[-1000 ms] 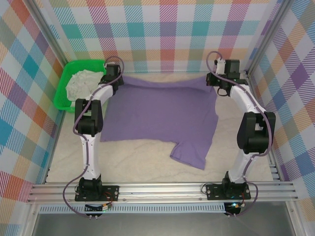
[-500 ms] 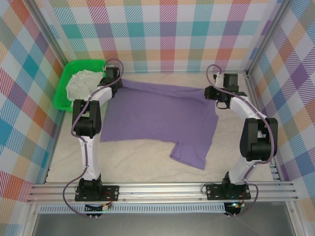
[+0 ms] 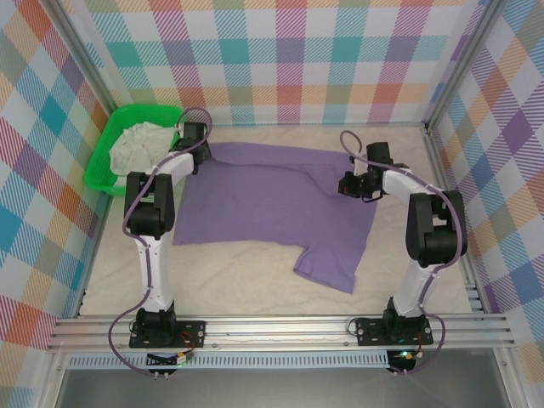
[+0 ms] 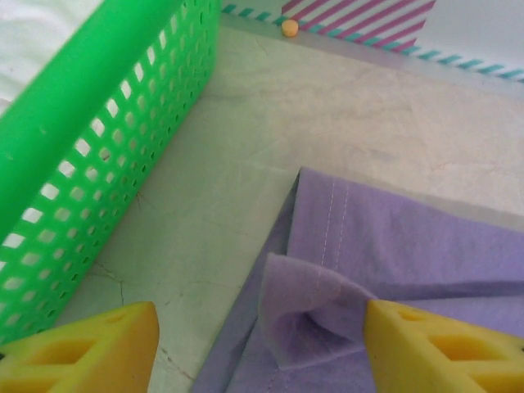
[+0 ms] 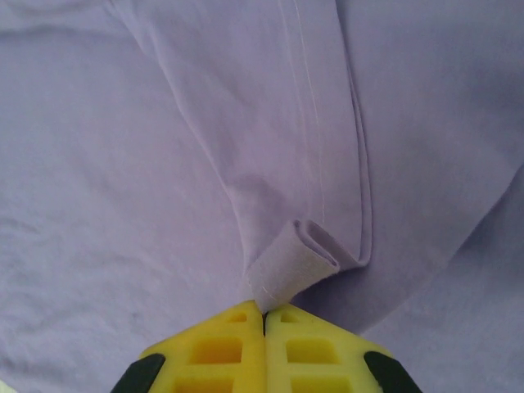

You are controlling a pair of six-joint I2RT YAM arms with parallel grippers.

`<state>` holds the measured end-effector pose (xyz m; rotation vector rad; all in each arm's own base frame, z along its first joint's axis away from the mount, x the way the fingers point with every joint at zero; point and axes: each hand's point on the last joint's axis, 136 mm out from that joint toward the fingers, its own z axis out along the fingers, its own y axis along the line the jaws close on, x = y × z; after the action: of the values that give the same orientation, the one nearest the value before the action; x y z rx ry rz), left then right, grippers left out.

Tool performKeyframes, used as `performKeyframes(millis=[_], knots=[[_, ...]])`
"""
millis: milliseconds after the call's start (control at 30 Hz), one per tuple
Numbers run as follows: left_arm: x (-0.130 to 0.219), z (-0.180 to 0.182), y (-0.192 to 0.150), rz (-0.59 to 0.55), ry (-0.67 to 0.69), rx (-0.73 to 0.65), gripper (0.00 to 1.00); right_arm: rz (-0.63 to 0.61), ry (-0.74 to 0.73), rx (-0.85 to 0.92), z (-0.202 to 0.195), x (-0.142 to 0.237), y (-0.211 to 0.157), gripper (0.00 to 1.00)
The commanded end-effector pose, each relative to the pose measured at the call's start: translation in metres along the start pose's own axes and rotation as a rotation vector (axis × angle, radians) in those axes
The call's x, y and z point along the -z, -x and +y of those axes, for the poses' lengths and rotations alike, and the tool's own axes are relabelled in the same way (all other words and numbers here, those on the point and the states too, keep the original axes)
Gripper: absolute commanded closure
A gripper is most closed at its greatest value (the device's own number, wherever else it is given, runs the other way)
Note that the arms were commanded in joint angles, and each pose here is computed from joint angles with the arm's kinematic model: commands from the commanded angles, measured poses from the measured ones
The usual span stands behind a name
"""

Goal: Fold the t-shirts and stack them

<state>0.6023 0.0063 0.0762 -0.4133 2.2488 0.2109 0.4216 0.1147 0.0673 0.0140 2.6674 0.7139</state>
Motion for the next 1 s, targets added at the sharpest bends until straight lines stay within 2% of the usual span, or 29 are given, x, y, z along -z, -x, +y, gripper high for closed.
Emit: performKeyframes(millis=[0, 267, 433, 633, 800, 967], knots=[[0.027, 0.01, 0.03, -0.049, 0.001, 0.038, 0.28, 0.109, 0.023, -0.053, -0.001, -0.007, -0.026, 1.0], [0.057, -0.015, 0.057, -0.084, -0.169, 0.059, 0.0, 0.227, 0.026, -0.074, -0.008, -0.019, -0.051, 1.0], [0.08, -0.038, 0.074, -0.101, -0.318, 0.064, 0.0, 0.283, 0.036, -0.07, -0.006, -0.021, -0.064, 1.0], [0.115, -0.054, 0.094, -0.112, -0.448, 0.079, 0.0, 0.297, 0.06, -0.053, 0.005, -0.01, -0.067, 0.67], [0.155, -0.063, 0.104, -0.101, -0.555, 0.069, 0.0, 0.247, -0.008, -0.014, 0.011, 0.022, -0.052, 0.5], [0.19, -0.06, 0.094, -0.068, -0.601, 0.085, 0.0, 0.175, -0.077, 0.019, 0.015, 0.048, -0.029, 0.37]])
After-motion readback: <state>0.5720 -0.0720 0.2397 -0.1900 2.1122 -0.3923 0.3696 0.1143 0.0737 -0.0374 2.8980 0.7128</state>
